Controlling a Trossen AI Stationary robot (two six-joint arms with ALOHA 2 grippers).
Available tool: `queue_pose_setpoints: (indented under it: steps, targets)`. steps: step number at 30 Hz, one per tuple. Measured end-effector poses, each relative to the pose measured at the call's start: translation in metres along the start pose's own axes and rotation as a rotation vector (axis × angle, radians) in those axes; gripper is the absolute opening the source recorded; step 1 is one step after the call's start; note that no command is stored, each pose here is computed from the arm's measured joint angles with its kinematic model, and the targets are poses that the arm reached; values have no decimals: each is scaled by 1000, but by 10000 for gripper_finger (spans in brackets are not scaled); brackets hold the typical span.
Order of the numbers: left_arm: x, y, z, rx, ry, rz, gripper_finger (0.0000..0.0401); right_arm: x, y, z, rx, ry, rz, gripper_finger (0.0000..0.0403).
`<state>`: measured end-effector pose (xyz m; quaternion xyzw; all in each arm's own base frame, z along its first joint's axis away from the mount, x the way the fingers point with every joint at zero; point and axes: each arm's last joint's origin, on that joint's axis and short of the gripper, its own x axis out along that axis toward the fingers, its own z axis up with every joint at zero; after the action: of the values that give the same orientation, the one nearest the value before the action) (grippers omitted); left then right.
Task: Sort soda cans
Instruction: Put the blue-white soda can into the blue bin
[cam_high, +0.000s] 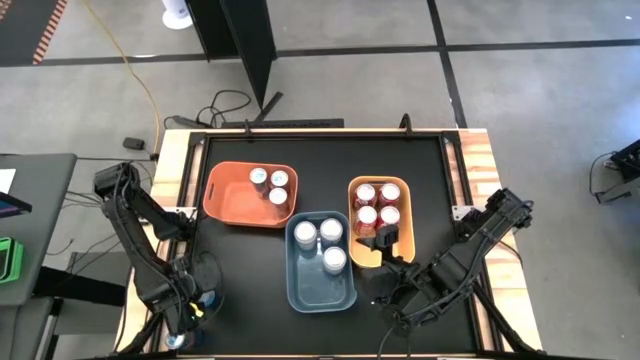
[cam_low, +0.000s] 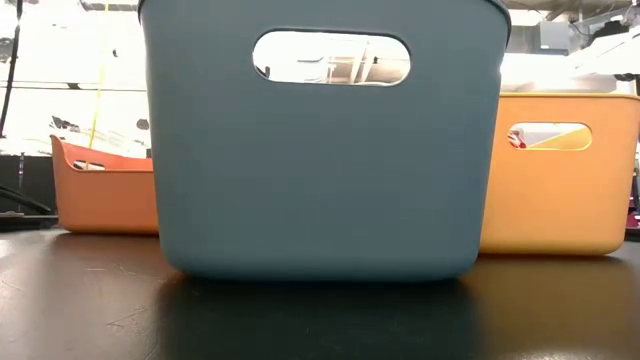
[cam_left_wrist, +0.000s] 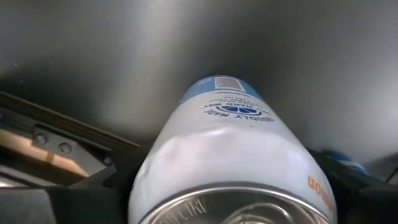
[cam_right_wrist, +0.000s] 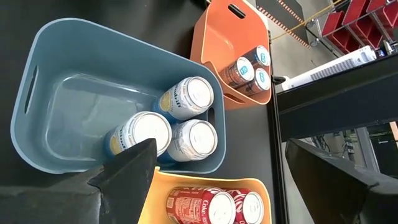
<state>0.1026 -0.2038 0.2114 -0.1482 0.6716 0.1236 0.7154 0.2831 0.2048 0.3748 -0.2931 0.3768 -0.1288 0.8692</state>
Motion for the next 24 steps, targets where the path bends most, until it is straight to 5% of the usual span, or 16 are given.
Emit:
queue_pose_setpoints:
  steps: [10,18,24]
  targets:
    - [-8,-5,13,27,-23,-77,290,0,0,0,-1,0,0,372]
    - [-57,-1,43,90,-83,-52,290,0,0,0,0,-1,0,372]
    - [-104,1,88,155,-282,-106,290,0,0,0,0,-2,0,372]
